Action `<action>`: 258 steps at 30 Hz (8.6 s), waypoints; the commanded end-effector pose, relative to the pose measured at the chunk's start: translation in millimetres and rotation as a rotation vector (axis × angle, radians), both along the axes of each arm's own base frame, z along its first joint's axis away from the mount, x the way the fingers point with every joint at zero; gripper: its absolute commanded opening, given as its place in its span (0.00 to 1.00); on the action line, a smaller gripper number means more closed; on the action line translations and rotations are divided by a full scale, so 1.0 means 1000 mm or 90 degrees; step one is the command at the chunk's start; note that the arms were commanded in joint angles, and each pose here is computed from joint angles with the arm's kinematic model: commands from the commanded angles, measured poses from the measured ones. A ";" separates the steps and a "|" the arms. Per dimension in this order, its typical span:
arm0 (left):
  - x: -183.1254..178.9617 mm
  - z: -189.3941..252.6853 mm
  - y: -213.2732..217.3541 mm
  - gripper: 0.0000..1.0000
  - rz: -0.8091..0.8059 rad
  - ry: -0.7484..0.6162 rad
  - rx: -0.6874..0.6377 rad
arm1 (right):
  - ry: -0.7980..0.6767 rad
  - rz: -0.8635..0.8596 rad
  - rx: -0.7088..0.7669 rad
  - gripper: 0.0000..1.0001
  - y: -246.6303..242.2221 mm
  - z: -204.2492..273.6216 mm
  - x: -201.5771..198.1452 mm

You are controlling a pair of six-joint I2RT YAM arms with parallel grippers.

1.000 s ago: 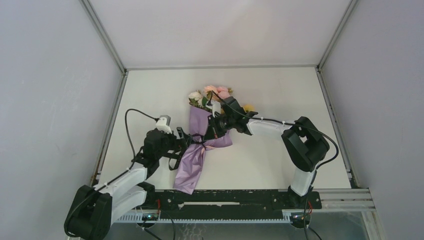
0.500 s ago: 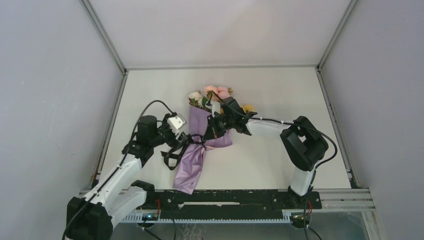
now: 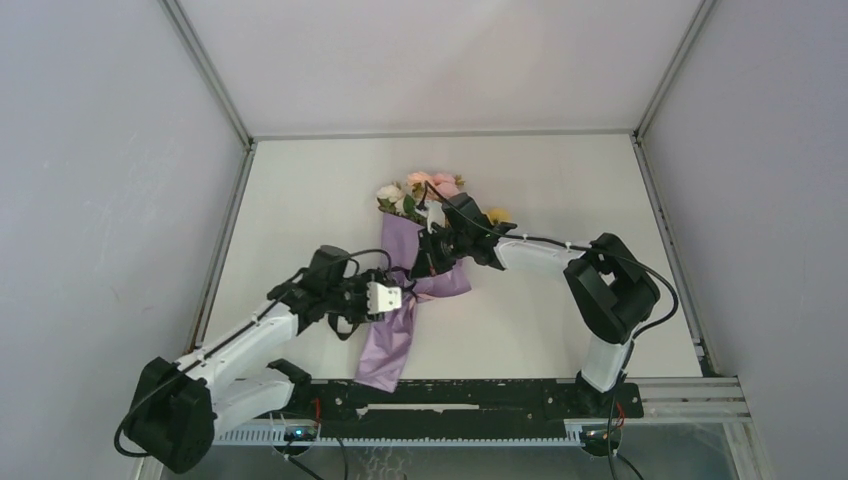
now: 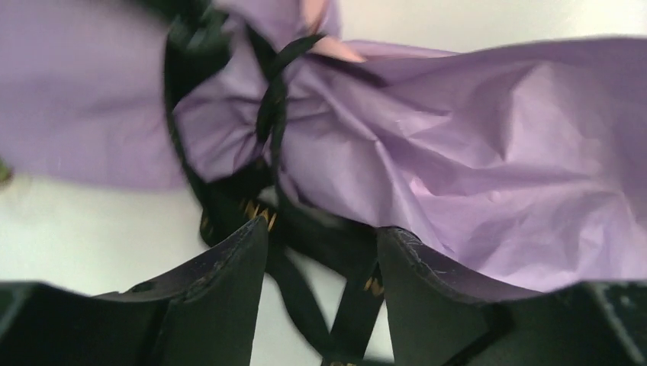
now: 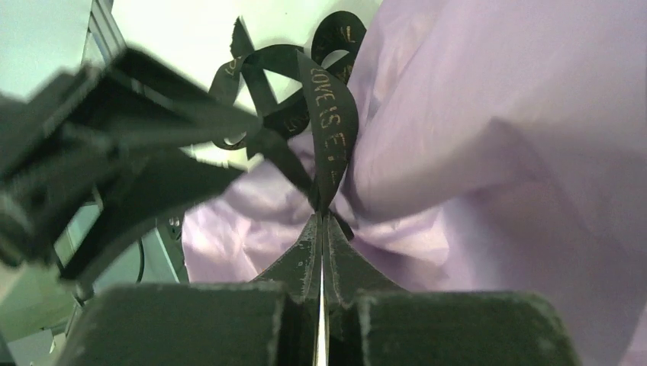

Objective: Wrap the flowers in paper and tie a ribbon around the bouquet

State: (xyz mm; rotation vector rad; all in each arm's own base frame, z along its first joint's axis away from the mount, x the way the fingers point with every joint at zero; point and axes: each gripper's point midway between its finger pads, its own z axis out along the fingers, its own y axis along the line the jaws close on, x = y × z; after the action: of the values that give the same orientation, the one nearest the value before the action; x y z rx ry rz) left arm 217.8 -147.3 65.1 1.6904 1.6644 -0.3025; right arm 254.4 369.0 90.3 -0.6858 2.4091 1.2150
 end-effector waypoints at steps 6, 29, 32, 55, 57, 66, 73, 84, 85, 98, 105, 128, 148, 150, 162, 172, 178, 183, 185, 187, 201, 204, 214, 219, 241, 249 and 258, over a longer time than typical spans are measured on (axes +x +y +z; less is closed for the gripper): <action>-0.012 -0.001 -0.053 0.64 0.012 -0.021 -0.014 | -0.051 -0.100 -0.030 0.00 -0.042 0.019 0.025; 0.016 0.007 -0.083 0.61 -0.106 -0.154 0.001 | -0.017 -0.125 0.030 0.12 -0.065 0.014 0.018; 0.016 0.000 -0.083 0.60 -0.136 -0.167 0.025 | -0.012 -0.119 0.035 0.25 -0.061 0.010 0.017; 0.009 -0.009 -0.091 0.00 -0.212 -0.183 0.052 | -0.027 -0.110 0.021 0.07 -0.058 0.015 0.015; 0.005 -0.009 -0.092 0.08 -0.223 -0.176 0.046 | -0.030 -0.110 0.027 0.07 -0.057 0.019 0.015; 0.006 -0.025 -0.091 0.41 -0.270 -0.209 0.089 | -0.029 -0.101 0.027 0.06 -0.053 0.019 0.011; 0.017 -0.025 -0.085 0.39 -0.252 -0.248 0.110 | -0.033 -0.099 0.027 0.03 -0.054 0.021 0.010; 0.024 -0.026 -0.077 0.00 -0.240 -0.283 0.134 | -0.040 -0.096 0.028 0.00 -0.059 0.028 0.003; 0.024 -0.023 -0.077 0.00 -0.229 -0.277 0.130 | -0.041 -0.102 0.025 0.00 -0.062 0.028 0.003; 0.005 -0.049 0.006 0.00 -0.159 -0.162 0.246 | 0.057 -0.310 -0.041 0.00 -0.166 -0.035 0.002; 0.009 -0.050 0.010 0.00 -0.138 -0.163 0.232 | 0.101 -0.340 -0.057 0.00 -0.181 -0.057 -0.009; -0.045 0.107 -0.122 0.00 -0.049 0.179 -0.355 | -0.140 -0.104 0.029 0.37 -0.133 0.040 -0.030; -0.035 0.103 -0.121 0.00 0.011 0.176 -0.399 | -0.213 0.201 -0.059 0.62 -0.042 0.017 -0.004; -0.035 0.101 -0.120 0.00 0.010 0.175 -0.396 | -0.193 0.219 -0.077 0.62 -0.044 0.005 -0.007; -0.029 0.088 -0.114 0.00 0.027 0.161 -0.368 | -0.131 0.233 -0.103 0.13 -0.058 0.002 -0.024; 0.001 0.069 -0.097 0.00 0.070 0.058 -0.317 | -0.174 0.043 0.022 0.00 -0.089 0.067 -0.015; 0.003 0.068 -0.099 0.00 0.065 0.059 -0.314 | -0.191 -0.145 0.164 0.00 -0.120 0.098 -0.002; 0.005 0.068 -0.100 0.00 0.063 0.056 -0.312 | -0.186 -0.330 0.205 0.00 -0.153 0.100 0.011; 0.006 0.067 -0.100 0.00 0.061 0.054 -0.309 | -0.177 -0.392 0.218 0.00 -0.169 0.101 0.017; 0.005 0.067 -0.101 0.00 0.053 0.052 -0.308 | -0.155 -0.457 0.193 0.00 -0.186 0.093 0.021; -0.035 0.048 -0.116 0.00 -0.057 0.045 -0.300 | -0.195 -0.546 0.009 0.53 -0.242 0.096 0.018; -0.038 0.046 -0.115 0.00 -0.058 0.044 -0.302 | -0.324 -0.337 0.015 0.56 -0.176 0.133 0.025; -0.049 0.038 -0.111 0.00 -0.060 0.041 -0.308 | -0.190 0.208 -0.060 0.49 0.005 0.093 0.025; -0.051 0.035 -0.110 0.00 -0.059 0.047 -0.308 | -0.149 0.333 -0.138 0.55 0.039 0.035 0.000; -0.054 0.032 -0.109 0.00 -0.067 0.051 -0.307 | -0.132 0.357 -0.278 0.58 0.018 -0.057 -0.003; -0.051 0.034 -0.110 0.00 -0.062 0.044 -0.305 | -0.148 0.357 -0.259 0.48 0.027 -0.067 -0.010; -0.048 0.035 -0.110 0.00 -0.062 0.037 -0.302 | -0.155 0.338 -0.226 0.00 0.022 -0.027 -0.007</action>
State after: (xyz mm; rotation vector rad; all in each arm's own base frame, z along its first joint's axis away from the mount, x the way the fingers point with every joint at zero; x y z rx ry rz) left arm 164.6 -251.8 89.3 1.4148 1.4660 -0.7498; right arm 241.8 386.8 20.7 -1.6071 2.4083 0.7475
